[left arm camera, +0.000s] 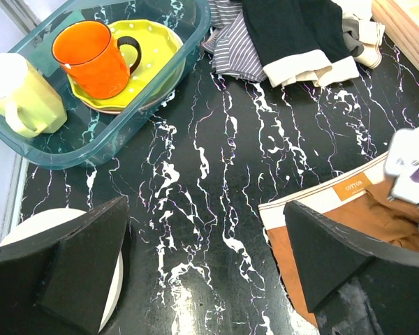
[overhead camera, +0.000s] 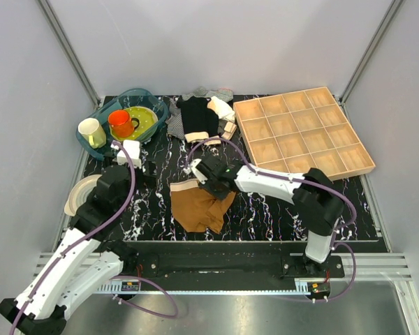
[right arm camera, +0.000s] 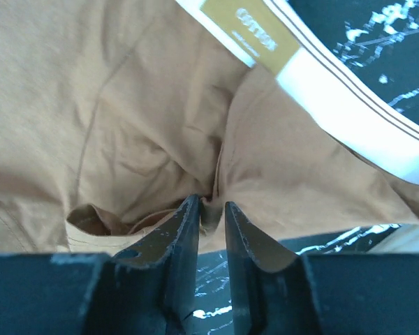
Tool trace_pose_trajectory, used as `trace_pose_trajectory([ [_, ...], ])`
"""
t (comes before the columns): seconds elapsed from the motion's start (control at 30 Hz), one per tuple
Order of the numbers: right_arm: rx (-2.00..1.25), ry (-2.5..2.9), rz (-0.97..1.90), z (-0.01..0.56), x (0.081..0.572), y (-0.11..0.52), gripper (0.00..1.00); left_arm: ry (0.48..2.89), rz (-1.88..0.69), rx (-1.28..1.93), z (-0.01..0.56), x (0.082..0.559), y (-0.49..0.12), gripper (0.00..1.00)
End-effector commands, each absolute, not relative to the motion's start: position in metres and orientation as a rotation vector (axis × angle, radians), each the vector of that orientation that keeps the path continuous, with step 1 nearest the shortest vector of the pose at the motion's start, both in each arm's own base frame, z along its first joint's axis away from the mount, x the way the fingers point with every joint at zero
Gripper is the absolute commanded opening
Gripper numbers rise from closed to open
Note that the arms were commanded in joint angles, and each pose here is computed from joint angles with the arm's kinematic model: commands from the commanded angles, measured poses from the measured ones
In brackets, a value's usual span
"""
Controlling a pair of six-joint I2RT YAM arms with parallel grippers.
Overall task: Roll the underwear
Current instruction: Flatten out the underwear at the center of the board.
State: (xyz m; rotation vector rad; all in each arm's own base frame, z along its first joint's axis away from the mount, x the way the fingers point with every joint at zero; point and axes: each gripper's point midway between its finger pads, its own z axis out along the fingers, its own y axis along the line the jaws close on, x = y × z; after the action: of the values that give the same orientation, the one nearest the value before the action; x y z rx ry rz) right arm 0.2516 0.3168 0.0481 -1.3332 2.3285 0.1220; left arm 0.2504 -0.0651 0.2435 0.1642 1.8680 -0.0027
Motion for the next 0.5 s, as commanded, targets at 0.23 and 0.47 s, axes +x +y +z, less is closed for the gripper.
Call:
trace_pose_trajectory([
  [0.23,-1.22,2.37,0.138,0.077,0.275,0.247,0.17,1.85,-0.057,0.203,0.25,0.261,-0.079,0.99],
  [0.47,-1.384,2.394,0.177,0.08,0.226,0.177,0.43,1.897,-0.137,0.271,0.238,0.264,-0.097,0.99],
])
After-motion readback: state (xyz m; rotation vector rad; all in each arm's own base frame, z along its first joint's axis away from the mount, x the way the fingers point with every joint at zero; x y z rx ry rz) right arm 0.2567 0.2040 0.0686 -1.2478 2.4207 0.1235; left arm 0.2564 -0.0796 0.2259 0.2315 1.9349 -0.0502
